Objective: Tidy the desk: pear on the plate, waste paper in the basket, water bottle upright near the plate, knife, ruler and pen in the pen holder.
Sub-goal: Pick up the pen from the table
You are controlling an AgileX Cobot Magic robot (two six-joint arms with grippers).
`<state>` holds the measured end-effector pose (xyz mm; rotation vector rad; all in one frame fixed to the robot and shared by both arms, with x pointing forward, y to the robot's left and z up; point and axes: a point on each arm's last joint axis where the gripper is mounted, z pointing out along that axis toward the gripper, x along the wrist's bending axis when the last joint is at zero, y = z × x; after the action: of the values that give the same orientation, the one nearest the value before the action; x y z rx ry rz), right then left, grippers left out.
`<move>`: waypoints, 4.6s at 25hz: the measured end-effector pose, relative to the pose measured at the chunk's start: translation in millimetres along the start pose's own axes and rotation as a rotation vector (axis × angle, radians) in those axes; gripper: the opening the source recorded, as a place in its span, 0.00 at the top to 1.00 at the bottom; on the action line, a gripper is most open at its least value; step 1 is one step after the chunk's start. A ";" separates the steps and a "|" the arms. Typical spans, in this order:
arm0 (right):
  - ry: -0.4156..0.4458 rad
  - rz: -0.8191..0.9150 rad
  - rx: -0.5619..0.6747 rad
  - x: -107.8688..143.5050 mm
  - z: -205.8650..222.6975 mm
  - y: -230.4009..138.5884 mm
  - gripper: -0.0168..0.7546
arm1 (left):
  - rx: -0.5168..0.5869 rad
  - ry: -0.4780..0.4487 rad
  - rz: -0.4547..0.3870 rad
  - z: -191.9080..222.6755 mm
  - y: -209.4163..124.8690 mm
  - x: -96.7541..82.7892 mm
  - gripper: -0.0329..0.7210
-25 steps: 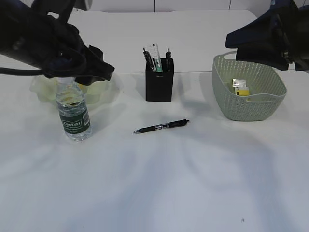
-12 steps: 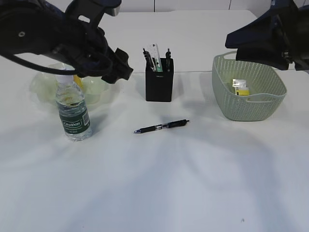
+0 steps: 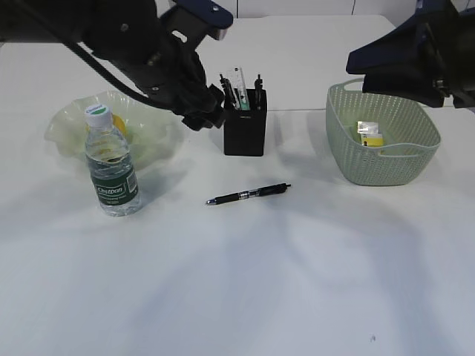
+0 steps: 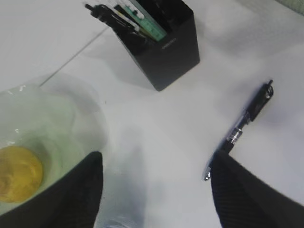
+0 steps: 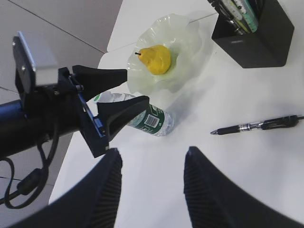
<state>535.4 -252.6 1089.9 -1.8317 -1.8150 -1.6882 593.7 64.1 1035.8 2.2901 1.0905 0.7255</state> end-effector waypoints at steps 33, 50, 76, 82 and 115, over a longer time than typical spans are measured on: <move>0.000 -0.002 0.000 0.0 0.0 0.0 0.56 | 0.279 -0.333 0.221 103.7 -16.6 -9.1 0.38; -0.003 0.001 0.001 -1.2 0.9 0.0 0.56 | 0.328 -0.349 0.456 136.2 -38.8 -26.2 0.38; -0.009 0.007 0.006 -4.7 3.7 -0.2 0.56 | 0.347 -0.450 0.505 157.8 -36.9 -20.2 0.38; -0.009 0.007 0.006 -4.7 3.7 -0.2 0.56 | 0.345 -0.455 0.498 160.8 -37.3 -21.4 0.38; -0.009 0.004 0.006 -4.7 3.7 -0.2 0.56 | 0.399 -0.487 0.506 159.7 -41.4 -22.4 0.88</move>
<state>538.9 -253.2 1085.1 -1.8425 -1.8165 -1.6745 662.7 36.2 886.8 2.9139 0.4564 0.0872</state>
